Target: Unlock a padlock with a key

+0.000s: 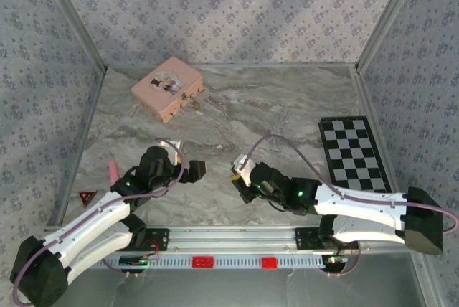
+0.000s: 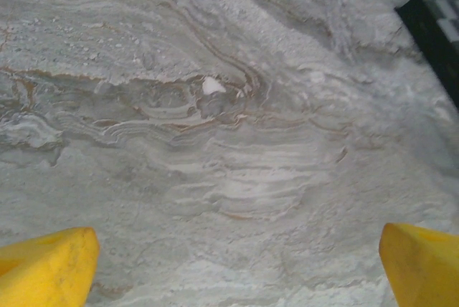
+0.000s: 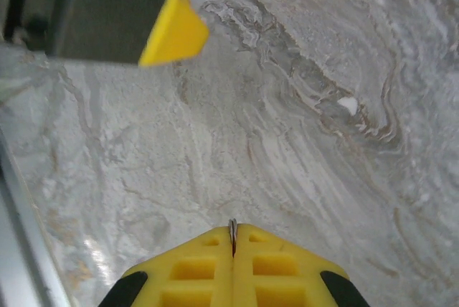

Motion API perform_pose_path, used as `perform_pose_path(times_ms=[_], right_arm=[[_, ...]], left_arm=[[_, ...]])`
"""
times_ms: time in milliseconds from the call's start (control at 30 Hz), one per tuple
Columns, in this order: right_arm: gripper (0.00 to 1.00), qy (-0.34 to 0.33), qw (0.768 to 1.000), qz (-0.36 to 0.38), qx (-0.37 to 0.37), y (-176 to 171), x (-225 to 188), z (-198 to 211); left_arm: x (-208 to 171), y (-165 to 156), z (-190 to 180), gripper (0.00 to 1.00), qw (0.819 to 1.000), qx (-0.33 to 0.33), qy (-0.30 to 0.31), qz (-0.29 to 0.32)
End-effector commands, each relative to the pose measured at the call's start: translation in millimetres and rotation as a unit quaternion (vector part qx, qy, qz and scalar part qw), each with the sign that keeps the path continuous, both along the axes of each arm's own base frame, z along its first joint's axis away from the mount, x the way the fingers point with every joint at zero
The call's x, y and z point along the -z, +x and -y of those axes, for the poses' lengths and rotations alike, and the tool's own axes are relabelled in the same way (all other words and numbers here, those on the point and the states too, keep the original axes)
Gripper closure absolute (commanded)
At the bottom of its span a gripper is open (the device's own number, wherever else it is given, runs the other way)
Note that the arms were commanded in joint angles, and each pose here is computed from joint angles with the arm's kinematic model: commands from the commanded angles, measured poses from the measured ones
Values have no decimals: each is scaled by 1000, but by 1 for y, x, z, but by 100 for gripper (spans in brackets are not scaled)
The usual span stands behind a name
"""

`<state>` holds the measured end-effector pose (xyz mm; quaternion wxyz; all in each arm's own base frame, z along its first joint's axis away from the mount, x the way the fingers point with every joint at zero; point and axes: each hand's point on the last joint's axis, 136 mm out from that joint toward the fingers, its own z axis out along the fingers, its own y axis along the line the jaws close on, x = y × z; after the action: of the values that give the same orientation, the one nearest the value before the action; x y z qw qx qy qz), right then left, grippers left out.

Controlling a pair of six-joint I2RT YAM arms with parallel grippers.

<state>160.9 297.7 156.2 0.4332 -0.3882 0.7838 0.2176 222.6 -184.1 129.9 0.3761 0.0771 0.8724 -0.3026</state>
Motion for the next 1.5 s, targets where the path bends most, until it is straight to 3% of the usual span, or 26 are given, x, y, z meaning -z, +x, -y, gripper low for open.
perform_pose_path(times_ms=[0,167,300,433,567,733,1067,1467], right_arm=[[100,36,995,93,-12,18,-40,-7],[100,101,993,62,-12,25,-53,-10],[100,169,985,7,36,42,-65,-6],[100,228,968,-54,86,53,-74,-5],[100,277,946,-110,130,61,-78,-7],[100,336,914,-155,164,64,-87,-9],[100,400,884,-178,163,56,-102,-21],[100,416,874,-183,170,53,-99,-20]], left_arm=[[-32,7,12,2,998,10,-67,4],[-34,2,22,9,995,37,-87,-6],[-33,-5,29,10,994,64,-88,28],[-50,-15,43,16,982,102,-91,129],[-72,-26,52,19,953,132,-81,261],[-86,-24,57,23,925,146,-43,349],[-92,-28,91,33,891,218,-27,397],[-102,-21,101,51,881,218,-33,418]])
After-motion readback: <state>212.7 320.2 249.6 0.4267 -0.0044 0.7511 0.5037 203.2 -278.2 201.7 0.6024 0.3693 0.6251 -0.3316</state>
